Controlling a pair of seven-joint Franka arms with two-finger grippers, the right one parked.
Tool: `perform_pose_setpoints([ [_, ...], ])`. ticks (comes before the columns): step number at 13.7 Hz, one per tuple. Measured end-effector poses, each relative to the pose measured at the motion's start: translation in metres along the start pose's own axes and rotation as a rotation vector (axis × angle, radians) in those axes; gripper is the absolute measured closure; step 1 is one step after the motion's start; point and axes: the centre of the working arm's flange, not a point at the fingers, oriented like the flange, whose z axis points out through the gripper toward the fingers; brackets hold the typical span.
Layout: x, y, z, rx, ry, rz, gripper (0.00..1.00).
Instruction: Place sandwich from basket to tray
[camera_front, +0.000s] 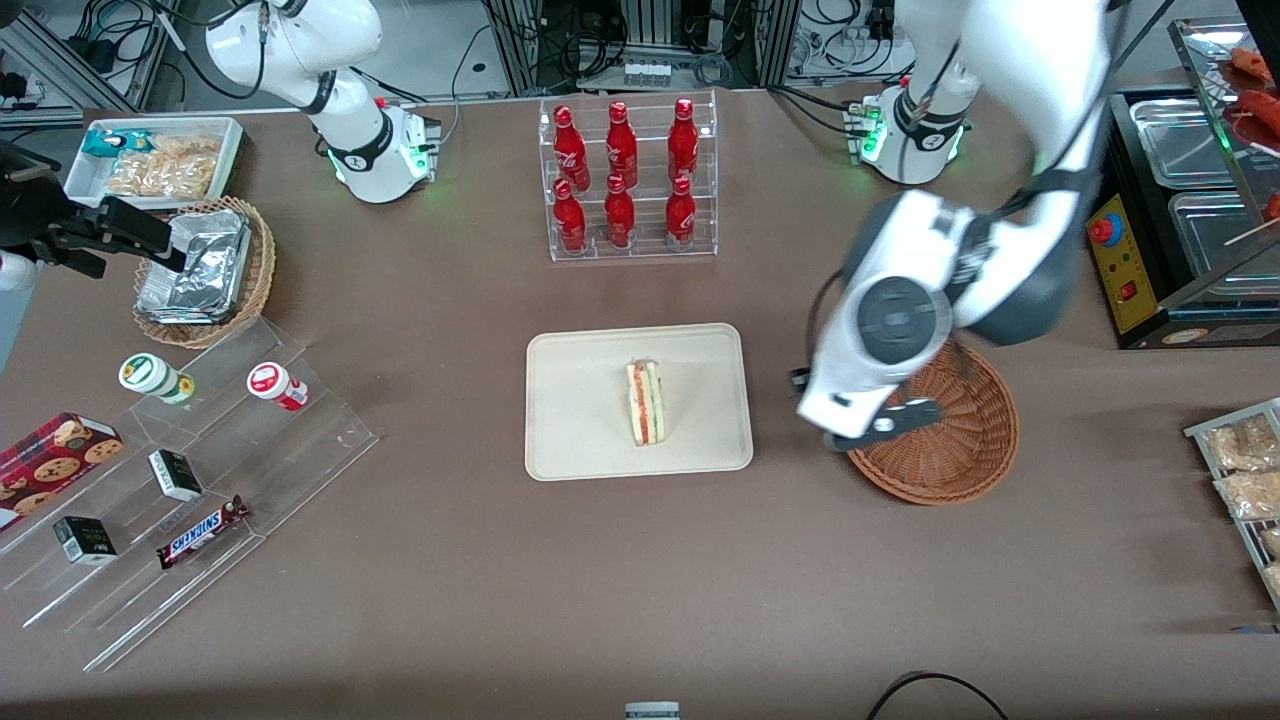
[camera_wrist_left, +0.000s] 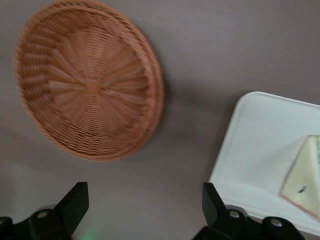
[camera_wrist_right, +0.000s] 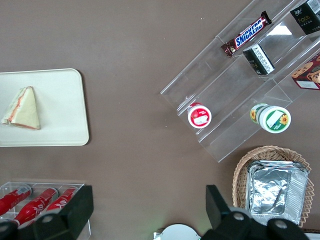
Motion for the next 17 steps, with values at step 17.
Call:
perform_pose_setpoints([
  [17,-0.049,-0.222,-0.116,-0.060,-0.003,0.325,0.00],
])
